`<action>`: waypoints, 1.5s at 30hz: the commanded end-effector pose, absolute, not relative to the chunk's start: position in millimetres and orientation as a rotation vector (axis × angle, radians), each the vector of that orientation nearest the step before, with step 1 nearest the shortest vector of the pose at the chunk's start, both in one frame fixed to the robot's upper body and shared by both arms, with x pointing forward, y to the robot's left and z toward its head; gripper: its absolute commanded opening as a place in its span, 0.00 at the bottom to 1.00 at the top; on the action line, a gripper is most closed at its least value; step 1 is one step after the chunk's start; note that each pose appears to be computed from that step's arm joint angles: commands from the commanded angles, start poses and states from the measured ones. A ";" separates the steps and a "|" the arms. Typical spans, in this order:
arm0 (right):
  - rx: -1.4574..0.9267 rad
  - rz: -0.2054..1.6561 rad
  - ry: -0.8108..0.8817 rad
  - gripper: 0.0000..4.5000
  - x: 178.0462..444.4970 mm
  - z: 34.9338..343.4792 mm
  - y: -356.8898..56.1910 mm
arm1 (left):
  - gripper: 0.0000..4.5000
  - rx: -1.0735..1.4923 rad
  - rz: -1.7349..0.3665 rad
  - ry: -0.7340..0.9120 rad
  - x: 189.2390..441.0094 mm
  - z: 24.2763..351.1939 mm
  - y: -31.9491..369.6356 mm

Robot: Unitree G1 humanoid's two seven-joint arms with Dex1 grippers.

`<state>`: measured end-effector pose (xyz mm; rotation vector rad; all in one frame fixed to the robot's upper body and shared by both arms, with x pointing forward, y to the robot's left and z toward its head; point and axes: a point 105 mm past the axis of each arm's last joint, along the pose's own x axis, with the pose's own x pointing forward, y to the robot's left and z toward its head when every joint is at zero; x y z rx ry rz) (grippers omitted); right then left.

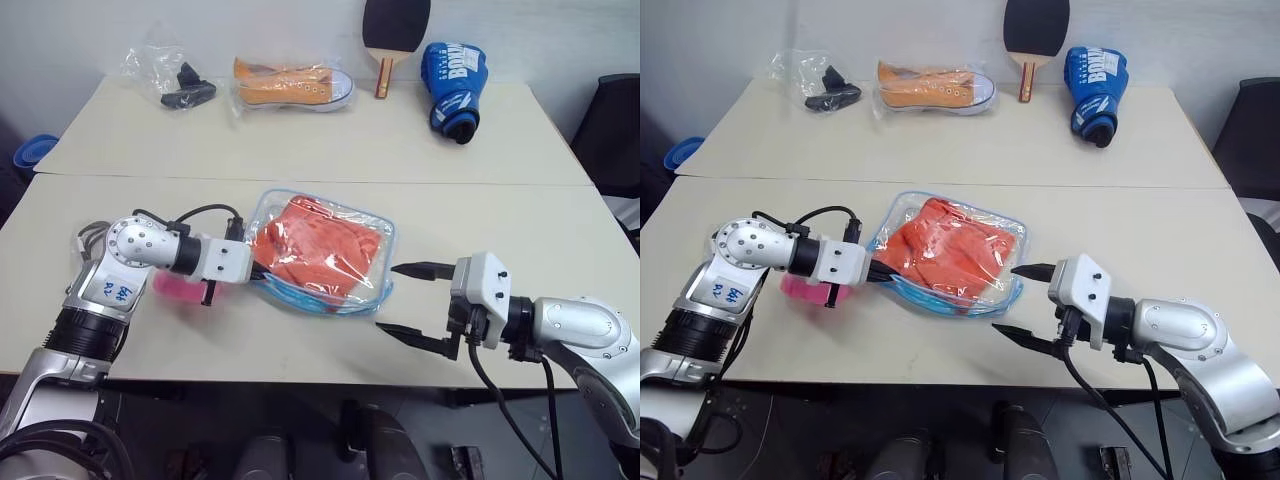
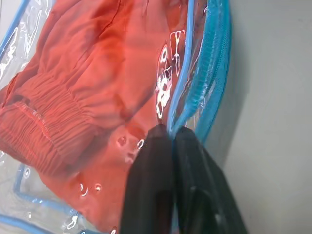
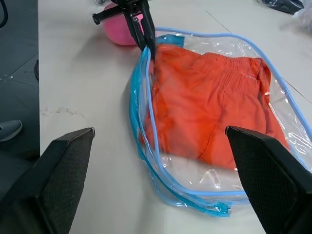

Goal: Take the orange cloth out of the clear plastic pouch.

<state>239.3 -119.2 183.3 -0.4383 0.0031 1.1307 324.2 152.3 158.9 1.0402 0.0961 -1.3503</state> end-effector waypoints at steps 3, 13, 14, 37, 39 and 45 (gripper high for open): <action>-0.472 1.143 -0.050 1.00 236.7 191.6 -112.5 | 0.01 0.671 -1.252 0.121 325.7 176.0 132.0; -0.442 1.087 -0.067 0.86 239.7 182.0 -99.1 | 0.00 0.278 -1.050 0.125 316.3 180.5 88.0; -0.446 1.075 -0.063 0.79 242.3 178.6 -97.9 | 0.00 0.269 -1.054 0.123 313.9 181.2 83.8; -0.739 0.789 -0.073 0.56 319.8 137.9 -55.5 | 0.00 0.270 -1.093 0.108 316.0 189.0 51.6; -0.776 0.768 -0.082 0.56 321.2 137.3 -56.7 | 0.00 0.264 -1.089 0.104 317.2 189.5 50.4; -0.845 0.718 -0.073 0.89 326.1 131.3 -59.9 | 0.00 0.256 -1.092 0.098 317.4 190.6 46.8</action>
